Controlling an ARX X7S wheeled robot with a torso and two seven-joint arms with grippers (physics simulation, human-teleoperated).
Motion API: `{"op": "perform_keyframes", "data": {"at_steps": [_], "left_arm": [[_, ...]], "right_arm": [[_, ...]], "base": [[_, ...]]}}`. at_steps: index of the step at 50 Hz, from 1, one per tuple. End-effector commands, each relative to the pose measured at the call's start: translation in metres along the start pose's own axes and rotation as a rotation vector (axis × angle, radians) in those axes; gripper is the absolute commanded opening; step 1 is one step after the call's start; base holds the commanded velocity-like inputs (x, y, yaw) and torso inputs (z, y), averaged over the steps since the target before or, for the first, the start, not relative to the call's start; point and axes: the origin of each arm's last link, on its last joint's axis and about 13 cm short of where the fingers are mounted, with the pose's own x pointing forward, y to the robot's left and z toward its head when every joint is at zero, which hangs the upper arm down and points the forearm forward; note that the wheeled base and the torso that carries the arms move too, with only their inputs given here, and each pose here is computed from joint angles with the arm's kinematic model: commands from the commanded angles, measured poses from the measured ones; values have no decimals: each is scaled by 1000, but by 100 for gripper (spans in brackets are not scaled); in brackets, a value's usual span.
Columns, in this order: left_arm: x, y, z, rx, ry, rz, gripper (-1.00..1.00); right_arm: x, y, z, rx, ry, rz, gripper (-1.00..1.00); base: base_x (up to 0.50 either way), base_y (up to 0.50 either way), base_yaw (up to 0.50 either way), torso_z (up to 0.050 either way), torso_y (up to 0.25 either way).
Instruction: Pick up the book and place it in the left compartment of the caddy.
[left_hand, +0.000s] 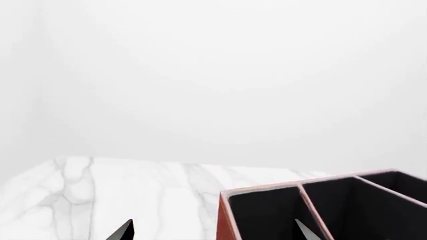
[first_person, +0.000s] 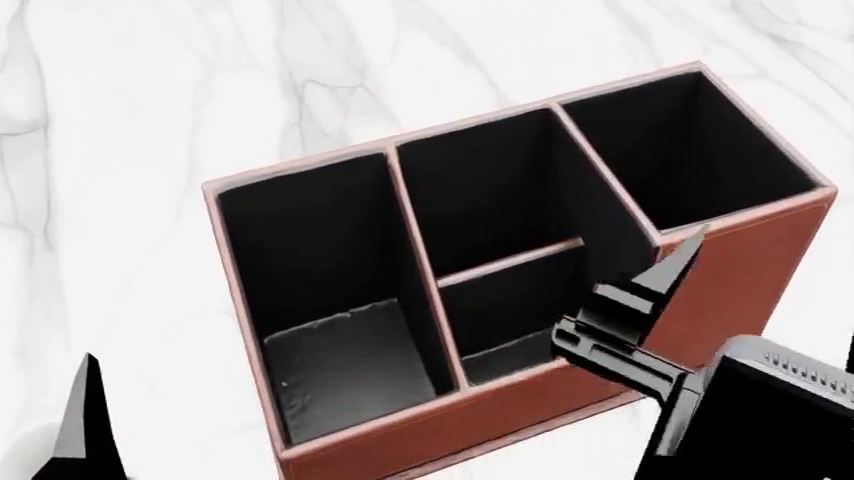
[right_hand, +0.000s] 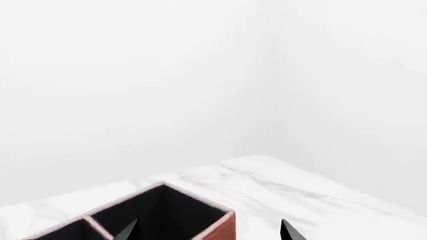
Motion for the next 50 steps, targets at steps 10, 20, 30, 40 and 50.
{"op": "perform_keyframes", "data": {"at_steps": [10, 20, 30, 40, 50], "left_arm": [[0, 2, 2, -24, -3, 5, 100], [0, 4, 5, -31, -11, 10, 100], [0, 6, 7, -35, -15, 16, 100], [0, 6, 8, -39, -18, 17, 100], [0, 7, 9, -43, -21, 20, 100]], "right_arm": [[34, 17, 20, 56, 53, -344, 100], [42, 29, 16, 101, 106, -415, 100], [52, 31, 9, 156, 170, -475, 100], [58, 34, -2, 254, 285, -599, 100], [62, 38, -2, 235, 310, -657, 100]], "base": [[0, 0, 0, 0, 0], [0, 0, 0, 0, 0], [0, 0, 0, 0, 0], [0, 0, 0, 0, 0], [0, 0, 0, 0, 0]]}}
